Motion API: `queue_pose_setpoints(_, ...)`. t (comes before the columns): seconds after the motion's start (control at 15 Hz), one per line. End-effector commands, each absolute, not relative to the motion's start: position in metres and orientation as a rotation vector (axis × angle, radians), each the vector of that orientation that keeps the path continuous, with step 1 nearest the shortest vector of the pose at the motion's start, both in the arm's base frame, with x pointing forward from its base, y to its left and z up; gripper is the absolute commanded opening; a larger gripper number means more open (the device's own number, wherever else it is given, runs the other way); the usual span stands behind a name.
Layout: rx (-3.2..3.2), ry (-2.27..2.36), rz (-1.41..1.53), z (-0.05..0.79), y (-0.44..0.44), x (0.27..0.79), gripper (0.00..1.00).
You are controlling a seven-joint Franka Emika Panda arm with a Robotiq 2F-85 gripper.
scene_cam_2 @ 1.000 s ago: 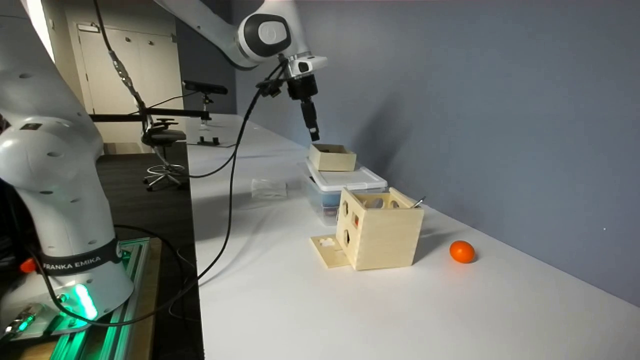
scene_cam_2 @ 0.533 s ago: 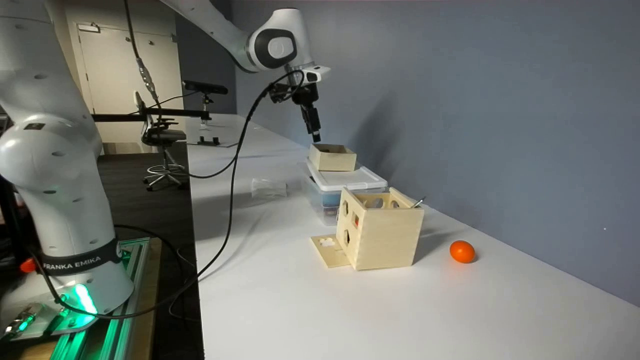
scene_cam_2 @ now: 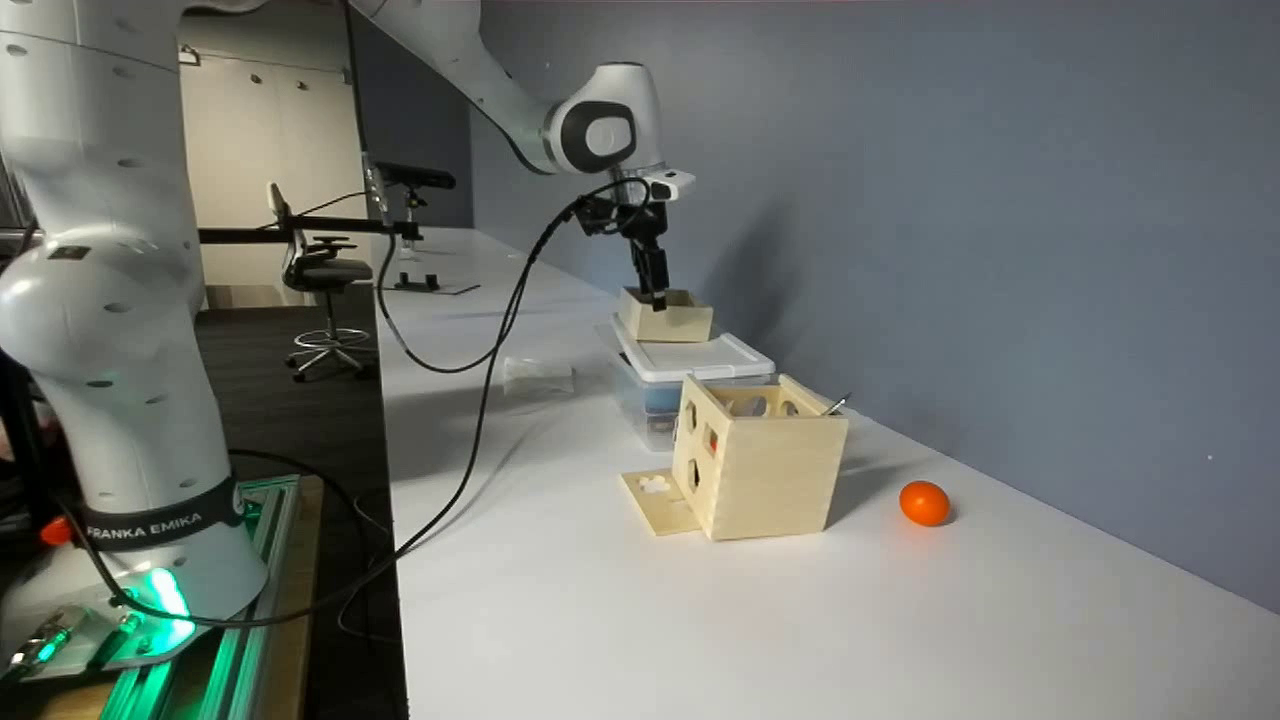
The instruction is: Put the red toy inside the cube-shaped object, then put the crate on the counter
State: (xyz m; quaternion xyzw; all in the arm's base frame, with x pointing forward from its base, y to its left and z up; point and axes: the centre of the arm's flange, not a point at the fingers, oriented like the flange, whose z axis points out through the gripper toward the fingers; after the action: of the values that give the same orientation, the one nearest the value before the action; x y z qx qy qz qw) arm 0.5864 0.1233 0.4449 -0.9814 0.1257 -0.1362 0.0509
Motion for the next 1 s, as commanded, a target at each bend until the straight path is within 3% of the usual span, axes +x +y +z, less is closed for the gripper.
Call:
queue_pose_setpoints(0.0, -2.980, 0.373, -0.389, 0.442, 0.123, 0.610, 0.59)
queue_pose_setpoints(0.53, -2.954, 0.438, -0.369, 0.449, 0.107, 0.618, 0.03)
queue_pose_setpoints(0.93, -2.927, 0.404, -0.272, 0.463, 0.103, 0.597, 0.02)
